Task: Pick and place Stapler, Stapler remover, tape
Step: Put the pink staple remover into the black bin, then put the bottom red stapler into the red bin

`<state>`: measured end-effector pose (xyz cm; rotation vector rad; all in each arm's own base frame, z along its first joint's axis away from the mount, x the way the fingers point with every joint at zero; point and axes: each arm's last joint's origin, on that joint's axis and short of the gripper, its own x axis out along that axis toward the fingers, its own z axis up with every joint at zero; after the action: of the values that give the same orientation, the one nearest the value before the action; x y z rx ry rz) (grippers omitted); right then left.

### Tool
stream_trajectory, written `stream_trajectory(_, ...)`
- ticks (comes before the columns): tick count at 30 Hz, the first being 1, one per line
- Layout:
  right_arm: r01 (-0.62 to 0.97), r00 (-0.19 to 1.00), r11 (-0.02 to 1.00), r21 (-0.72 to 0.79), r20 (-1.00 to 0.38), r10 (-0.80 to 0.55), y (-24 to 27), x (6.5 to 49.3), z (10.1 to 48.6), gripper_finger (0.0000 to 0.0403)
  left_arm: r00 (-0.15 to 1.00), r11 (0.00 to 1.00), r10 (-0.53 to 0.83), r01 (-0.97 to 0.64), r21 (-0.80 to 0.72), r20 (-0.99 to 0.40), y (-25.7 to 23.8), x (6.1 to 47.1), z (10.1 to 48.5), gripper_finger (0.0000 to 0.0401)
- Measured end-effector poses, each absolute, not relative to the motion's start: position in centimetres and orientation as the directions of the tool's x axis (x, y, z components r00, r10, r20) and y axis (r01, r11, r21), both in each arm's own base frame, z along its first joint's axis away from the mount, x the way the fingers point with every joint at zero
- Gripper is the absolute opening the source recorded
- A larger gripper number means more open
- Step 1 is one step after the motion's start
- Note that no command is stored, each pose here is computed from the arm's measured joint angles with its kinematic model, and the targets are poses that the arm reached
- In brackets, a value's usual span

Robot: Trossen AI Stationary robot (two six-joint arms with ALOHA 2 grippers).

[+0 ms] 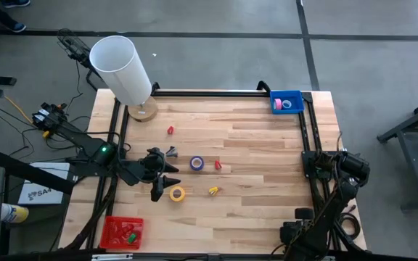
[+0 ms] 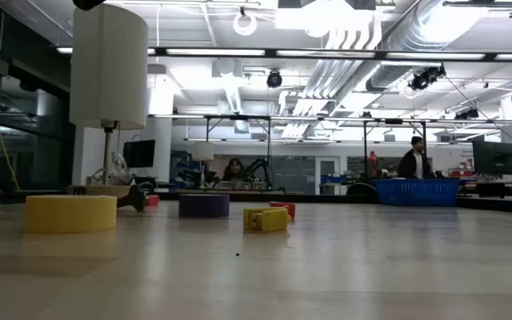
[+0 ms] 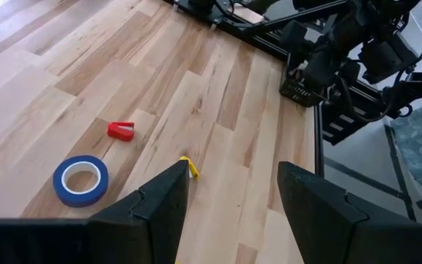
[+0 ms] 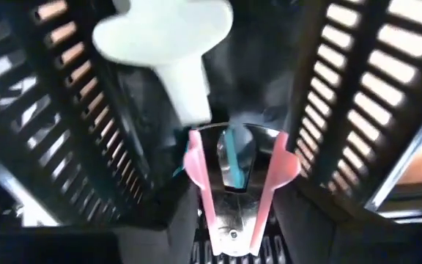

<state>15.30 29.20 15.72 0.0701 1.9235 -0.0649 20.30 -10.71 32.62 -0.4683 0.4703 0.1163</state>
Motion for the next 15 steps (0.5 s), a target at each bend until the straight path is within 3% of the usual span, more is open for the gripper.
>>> stream_trajectory(6,0.102,-0.389,0.995,0.011,-0.92,0.05,29.1,15.4,16.0,0.0188,0.887,0.894,0.002,-0.208,-0.397,-0.462,-10.7,20.3,32.6,0.0207)
stream_trajectory(15,0.178,-0.339,0.984,0.032,-0.936,0.092,27.6,16.0,18.8,0.0193,0.887,0.894,0.002,-0.208,-0.397,-0.461,-10.7,20.3,32.6,0.0207)
